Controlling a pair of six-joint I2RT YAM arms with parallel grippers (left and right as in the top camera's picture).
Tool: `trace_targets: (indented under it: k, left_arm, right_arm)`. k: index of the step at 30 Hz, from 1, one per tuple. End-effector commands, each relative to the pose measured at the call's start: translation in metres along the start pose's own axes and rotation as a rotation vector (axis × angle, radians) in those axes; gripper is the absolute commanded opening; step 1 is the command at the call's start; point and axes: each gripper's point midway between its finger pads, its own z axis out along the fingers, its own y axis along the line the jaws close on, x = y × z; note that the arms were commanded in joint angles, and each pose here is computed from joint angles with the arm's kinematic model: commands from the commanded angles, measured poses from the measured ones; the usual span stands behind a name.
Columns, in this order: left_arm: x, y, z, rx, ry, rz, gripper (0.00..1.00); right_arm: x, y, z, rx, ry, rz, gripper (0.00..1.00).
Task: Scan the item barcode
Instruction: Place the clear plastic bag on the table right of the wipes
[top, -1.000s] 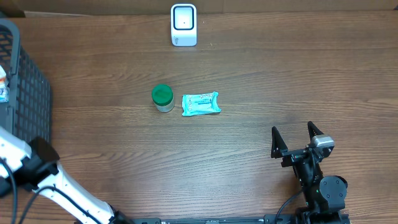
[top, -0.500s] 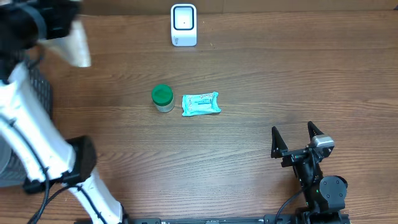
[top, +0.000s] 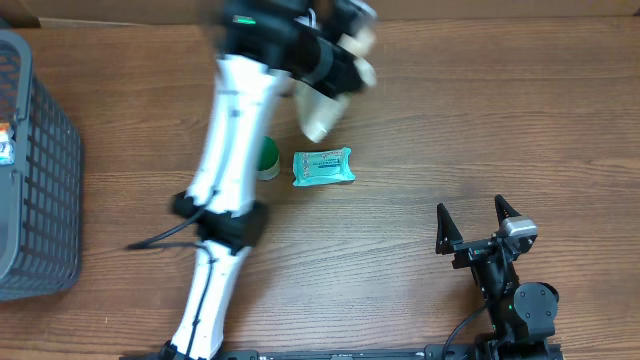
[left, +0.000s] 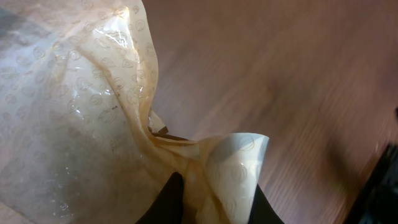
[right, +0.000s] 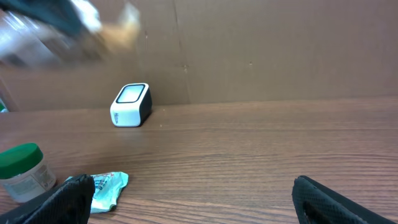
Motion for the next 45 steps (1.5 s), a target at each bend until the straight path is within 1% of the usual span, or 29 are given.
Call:
trace_targets:
  k: [1, 6, 11, 17, 18, 22, 23, 24, 25, 26, 27, 28, 30, 31, 33, 36, 38, 39, 41, 43, 45]
  left_arm:
    - [0.014, -0.030, 0.055, 0.024, 0.112, 0.164, 0.04]
    - [0.041, -0.059, 0.121, 0.074, 0.248, 0.307, 0.04]
    - [0.062, -0.069, 0.159, 0.094, 0.332, 0.327, 0.04]
    - [0.066, -0.068, 0.166, 0.094, 0.346, 0.305, 0.06]
    - [0.066, -0.068, 0.166, 0.093, 0.347, 0.300, 0.11]
    - [0.067, -0.067, 0.165, 0.086, 0.349, 0.256, 0.17]
    - [0.067, -0.067, 0.165, 0.084, 0.349, 0.247, 0.22]
    - [0.067, -0.067, 0.165, 0.080, 0.350, 0.228, 0.35]
    - [0.067, -0.067, 0.165, 0.077, 0.351, 0.213, 0.42]
    - [0.067, -0.067, 0.165, 0.074, 0.351, 0.199, 0.64]
    - [0.067, -0.066, 0.165, 0.071, 0.352, 0.184, 0.93]
    - [0.066, -0.067, 0.165, 0.071, 0.350, 0.182, 1.00]
    - [0.064, -0.067, 0.161, 0.066, 0.342, 0.169, 1.00]
    - [0.057, -0.067, 0.153, 0.056, 0.317, 0.130, 1.00]
    - [0.045, -0.065, 0.135, 0.043, 0.267, 0.100, 1.00]
    - [0.019, -0.056, 0.089, 0.009, 0.150, 0.057, 1.00]
    - [0.001, -0.043, 0.047, -0.038, 0.056, 0.011, 1.00]
    - [-0.008, -0.030, 0.015, -0.078, -0.009, -0.023, 1.00]
    - [-0.017, -0.012, -0.034, -0.123, -0.102, -0.058, 1.00]
    - [-0.020, 0.011, -0.088, -0.177, -0.200, -0.097, 1.00]
    - [-0.013, 0.036, -0.141, -0.241, -0.283, -0.150, 1.00]
  right_arm:
    - [0.002, -0.003, 0.000, 0.010, -0.002, 0.004, 1.00]
    - [0.002, -0.002, 0.000, 0.009, -0.002, 0.004, 1.00]
    - [0.002, -0.002, 0.000, 0.009, -0.002, 0.004, 1.00]
    - [0.002, -0.002, 0.000, 0.009, -0.002, 0.004, 1.00]
    - [0.002, -0.002, 0.000, 0.009, -0.002, 0.004, 1.00]
    - [0.002, -0.002, 0.000, 0.009, -0.002, 0.004, 1.00]
    - [0.002, -0.002, 0.000, 0.009, -0.002, 0.004, 1.00]
    - [0.002, -0.002, 0.000, 0.009, -0.002, 0.004, 1.00]
    - [0.002, -0.002, 0.000, 0.009, -0.002, 0.004, 1.00]
    - [0.002, -0.002, 0.000, 0.009, -0.002, 0.004, 1.00]
    - [0.002, -0.002, 0.000, 0.009, -0.002, 0.004, 1.00]
    - [0.002, -0.002, 0.000, 0.009, -0.002, 0.004, 1.00]
    - [0.002, -0.002, 0.000, 0.009, -0.002, 0.004, 1.00]
    - [0.002, -0.003, 0.000, 0.010, -0.002, 0.004, 1.00]
    - [0.002, -0.002, 0.000, 0.009, -0.002, 0.004, 1.00]
    - [0.002, -0.003, 0.000, 0.010, -0.002, 0.004, 1.00]
    - [0.002, -0.002, 0.000, 0.009, -0.002, 0.004, 1.00]
    - [0.002, -0.003, 0.000, 0.010, -0.002, 0.004, 1.00]
    - [0.002, -0.002, 0.000, 0.009, -0.002, 0.004, 1.00]
    - [0.002, -0.002, 0.000, 0.009, -0.002, 0.004, 1.00]
    - [0.002, -0.002, 0.000, 0.009, -0.002, 0.004, 1.00]
